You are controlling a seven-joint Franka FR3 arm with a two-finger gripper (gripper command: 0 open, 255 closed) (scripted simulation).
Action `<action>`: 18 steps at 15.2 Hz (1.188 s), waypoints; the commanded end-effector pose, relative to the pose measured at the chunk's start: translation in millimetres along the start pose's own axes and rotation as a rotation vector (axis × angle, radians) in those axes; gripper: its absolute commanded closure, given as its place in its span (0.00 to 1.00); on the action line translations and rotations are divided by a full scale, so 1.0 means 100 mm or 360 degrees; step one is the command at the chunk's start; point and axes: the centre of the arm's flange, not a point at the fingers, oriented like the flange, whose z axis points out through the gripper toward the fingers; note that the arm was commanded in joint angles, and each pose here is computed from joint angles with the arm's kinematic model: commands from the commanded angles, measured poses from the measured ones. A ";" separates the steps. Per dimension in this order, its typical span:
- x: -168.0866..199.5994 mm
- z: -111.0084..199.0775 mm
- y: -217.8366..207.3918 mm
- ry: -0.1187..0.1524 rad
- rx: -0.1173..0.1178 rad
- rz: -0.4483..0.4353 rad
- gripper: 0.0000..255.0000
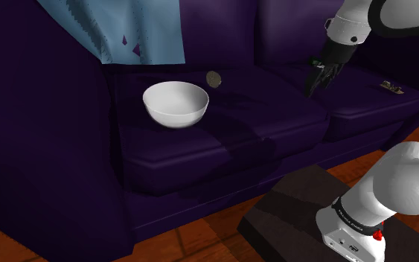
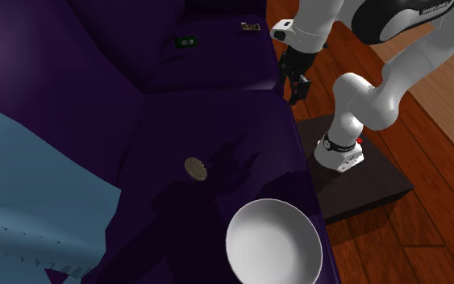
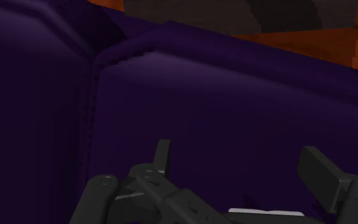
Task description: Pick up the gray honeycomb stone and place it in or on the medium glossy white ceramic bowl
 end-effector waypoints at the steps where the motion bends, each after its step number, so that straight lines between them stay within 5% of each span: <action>1: 0.00 0.00 0.00 0.0000 0.0000 0.0000 0.00; 18: 1.64 0.23 -0.94 0.0277 0.0219 0.0293 0.00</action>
